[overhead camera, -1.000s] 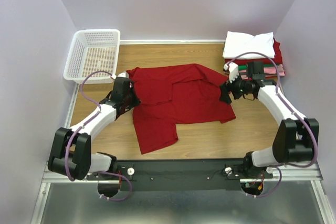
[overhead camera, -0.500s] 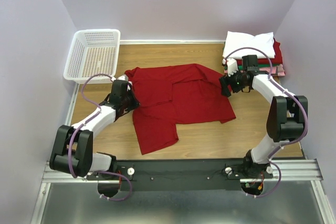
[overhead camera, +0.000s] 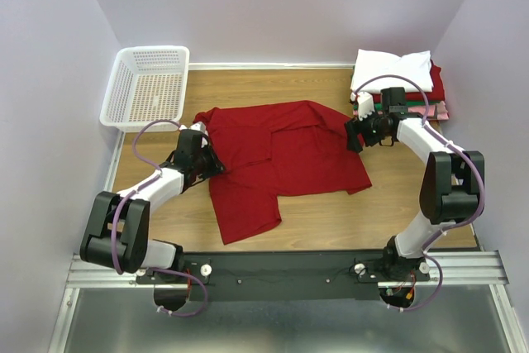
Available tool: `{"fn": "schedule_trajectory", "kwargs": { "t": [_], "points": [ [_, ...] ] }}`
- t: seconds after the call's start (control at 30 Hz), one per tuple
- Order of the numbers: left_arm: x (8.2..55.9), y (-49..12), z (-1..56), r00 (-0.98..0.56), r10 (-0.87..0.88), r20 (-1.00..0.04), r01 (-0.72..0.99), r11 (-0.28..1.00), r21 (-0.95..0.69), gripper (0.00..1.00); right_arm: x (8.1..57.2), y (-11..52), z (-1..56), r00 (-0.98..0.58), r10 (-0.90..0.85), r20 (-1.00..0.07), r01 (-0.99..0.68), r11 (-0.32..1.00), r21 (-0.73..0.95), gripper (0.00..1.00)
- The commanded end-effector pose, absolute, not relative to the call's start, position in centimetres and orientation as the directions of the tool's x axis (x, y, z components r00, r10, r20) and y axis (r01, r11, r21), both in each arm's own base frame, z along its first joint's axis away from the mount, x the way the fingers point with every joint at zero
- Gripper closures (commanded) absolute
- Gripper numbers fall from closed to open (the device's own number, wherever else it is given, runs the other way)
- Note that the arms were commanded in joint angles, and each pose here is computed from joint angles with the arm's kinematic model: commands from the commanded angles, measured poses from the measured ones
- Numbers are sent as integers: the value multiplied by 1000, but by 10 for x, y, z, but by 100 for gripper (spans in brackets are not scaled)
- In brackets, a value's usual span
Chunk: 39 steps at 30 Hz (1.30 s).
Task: Fold and stack the t-shirts
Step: Flatten the tshirt out
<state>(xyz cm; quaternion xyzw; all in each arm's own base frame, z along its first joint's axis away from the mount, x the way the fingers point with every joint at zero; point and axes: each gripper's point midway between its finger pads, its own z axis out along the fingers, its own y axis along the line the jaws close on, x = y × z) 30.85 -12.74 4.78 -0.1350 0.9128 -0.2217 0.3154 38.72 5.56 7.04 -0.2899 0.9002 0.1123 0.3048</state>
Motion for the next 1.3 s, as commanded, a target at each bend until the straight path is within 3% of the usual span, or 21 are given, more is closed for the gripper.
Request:
{"fn": "schedule_trajectory", "kwargs": {
  "t": [0.0,0.53,0.9,1.13,1.27],
  "points": [
    [306,-129,42,-777,-374,-507,-93,864,-496,77,388,59,80,-623,-436,-649,-596,802,33,14],
    [309,-133,53,-768,-373,-520,-65,854,-517,71,388,59,81,-622,-429,-655,-596,802,41,14],
    [316,-138,63,-752,-383,-537,-36,837,-546,82,387,59,81,-622,-425,-657,-598,800,48,14],
    [319,-136,66,-746,-381,-546,-33,840,-541,84,388,59,82,-621,-426,-658,-597,801,45,14],
    [319,-136,60,-755,-374,-539,-35,843,-536,96,390,57,82,-620,-430,-657,-596,802,38,14]
  ]
}}
